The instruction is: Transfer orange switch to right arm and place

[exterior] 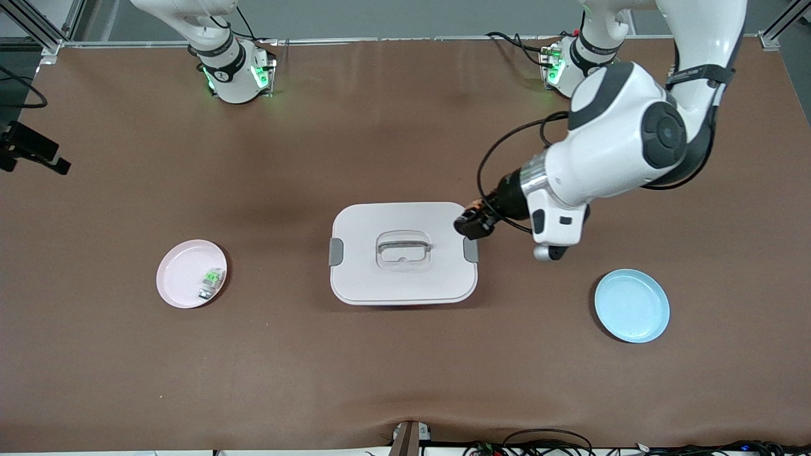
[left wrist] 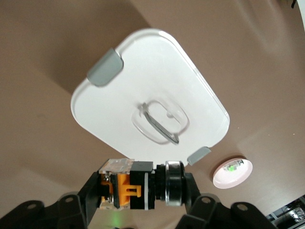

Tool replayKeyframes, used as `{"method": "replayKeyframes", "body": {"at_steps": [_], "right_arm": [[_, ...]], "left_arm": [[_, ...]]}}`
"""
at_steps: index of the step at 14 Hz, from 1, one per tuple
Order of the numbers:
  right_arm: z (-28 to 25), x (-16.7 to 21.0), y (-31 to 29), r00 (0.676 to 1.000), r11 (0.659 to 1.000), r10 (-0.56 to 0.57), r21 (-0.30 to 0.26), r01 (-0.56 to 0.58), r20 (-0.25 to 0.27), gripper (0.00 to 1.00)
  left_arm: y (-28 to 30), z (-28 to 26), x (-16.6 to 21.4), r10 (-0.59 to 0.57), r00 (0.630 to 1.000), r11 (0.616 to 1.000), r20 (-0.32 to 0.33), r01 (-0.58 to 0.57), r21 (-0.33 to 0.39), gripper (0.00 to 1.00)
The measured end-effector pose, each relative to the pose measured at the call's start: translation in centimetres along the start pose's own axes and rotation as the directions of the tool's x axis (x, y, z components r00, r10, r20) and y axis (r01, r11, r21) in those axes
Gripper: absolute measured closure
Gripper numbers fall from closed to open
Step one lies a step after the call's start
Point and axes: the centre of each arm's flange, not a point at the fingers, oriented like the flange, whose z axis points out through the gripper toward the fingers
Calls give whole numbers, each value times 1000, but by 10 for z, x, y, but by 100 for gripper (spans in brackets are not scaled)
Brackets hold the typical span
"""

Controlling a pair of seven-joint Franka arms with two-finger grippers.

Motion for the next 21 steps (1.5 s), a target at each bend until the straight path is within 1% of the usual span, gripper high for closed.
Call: {"method": "replayKeyframes", "body": {"at_steps": [2, 3, 4, 6, 8, 10, 12, 14, 15, 17, 19, 21], "right_arm": [[-4, -6, -17, 996, 994, 93, 62, -93, 11, 0], [-4, -11, -32, 990, 984, 141, 105, -142, 22, 0], [-4, -15, -49, 983, 971, 181, 157, -183, 25, 0], [3, -28, -72, 974, 938, 228, 268, -220, 4, 0], [18, -48, -85, 965, 907, 261, 349, -237, -23, 0], [33, -70, -98, 950, 867, 311, 416, -273, -27, 0], [44, -92, -116, 929, 831, 368, 456, -318, -23, 0], [50, -115, -149, 910, 801, 414, 480, -358, -11, 0], [54, -126, -170, 903, 790, 430, 489, -370, -12, 0], [66, -148, -217, 886, 769, 463, 511, -385, -30, 0], [84, -171, -254, 877, 758, 477, 528, -383, -49, 0], [99, -185, -274, 875, 756, 480, 533, -380, -57, 0]], "left_arm": [[9, 8, -22, -65, 998, 998, 10, 65, -19, 28], [12, 14, -31, -100, 995, 994, 15, 100, -31, 28], [16, 19, -37, -127, 992, 991, 23, 128, -39, 28], [21, 27, -49, -159, 985, 985, 63, 163, -54, 28], [25, 31, -56, -184, 974, 979, 134, 194, -65, 28], [27, 40, -62, -192, 967, 977, 169, 204, -58, 28], [27, 47, -63, -194, 965, 978, 176, 205, -49, 28], [28, 54, -61, -198, 964, 977, 180, 208, -39, 28], [28, 61, -63, -197, 963, 978, 183, 205, -30, 28], [29, 75, -72, -187, 963, 981, 192, 195, -21, 28], [30, 84, -78, -182, 963, 982, 197, 189, -17, 28], [30, 86, -79, -181, 963, 982, 198, 188, -17, 28]]}}
